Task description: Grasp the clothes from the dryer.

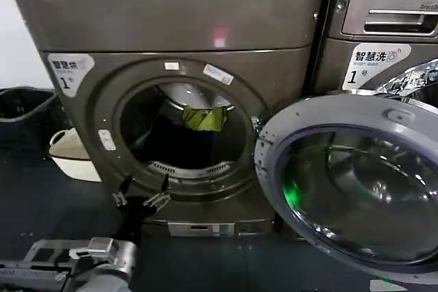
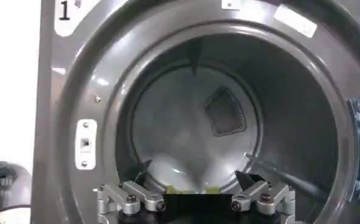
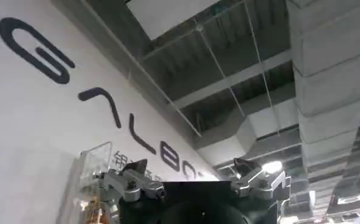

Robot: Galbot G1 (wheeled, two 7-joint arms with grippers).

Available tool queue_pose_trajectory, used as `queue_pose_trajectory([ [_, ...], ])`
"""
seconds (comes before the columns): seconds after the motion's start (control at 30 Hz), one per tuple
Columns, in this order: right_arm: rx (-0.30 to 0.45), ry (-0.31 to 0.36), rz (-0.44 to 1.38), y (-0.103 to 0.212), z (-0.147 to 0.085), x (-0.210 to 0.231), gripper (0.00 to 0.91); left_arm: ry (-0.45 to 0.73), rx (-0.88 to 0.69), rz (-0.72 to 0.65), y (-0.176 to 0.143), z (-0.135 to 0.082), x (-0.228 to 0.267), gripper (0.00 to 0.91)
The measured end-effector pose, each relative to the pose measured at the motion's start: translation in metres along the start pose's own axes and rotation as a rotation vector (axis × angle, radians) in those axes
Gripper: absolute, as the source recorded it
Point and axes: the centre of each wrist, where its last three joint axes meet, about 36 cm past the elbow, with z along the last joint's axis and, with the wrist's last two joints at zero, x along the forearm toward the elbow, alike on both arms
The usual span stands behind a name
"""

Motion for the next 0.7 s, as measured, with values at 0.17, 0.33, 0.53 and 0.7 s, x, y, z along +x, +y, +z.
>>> queue_pose_trajectory([
  [0.17,-0.001,-0.006,0.003,-0.001,-0.001,0.001,0.907,-0.005,0.001,0.0,0.0,-0.001,-0.001,0.907],
  [0.33,-0.003,-0.01,0.003,-0.002,-0.001,0.001,0.907,-0.005,0.001,-0.001,0.001,0.0,-0.003,0.907],
  [0.53,-0.004,-0.013,0.001,-0.003,-0.002,0.002,0.907,-0.009,0.007,0.0,0.0,0.0,-0.006,0.907],
  [0.7,0.006,-0.015,-0.001,-0.002,-0.004,0.004,0.907,-0.012,0.011,0.009,-0.003,0.001,-0.01,0.907],
])
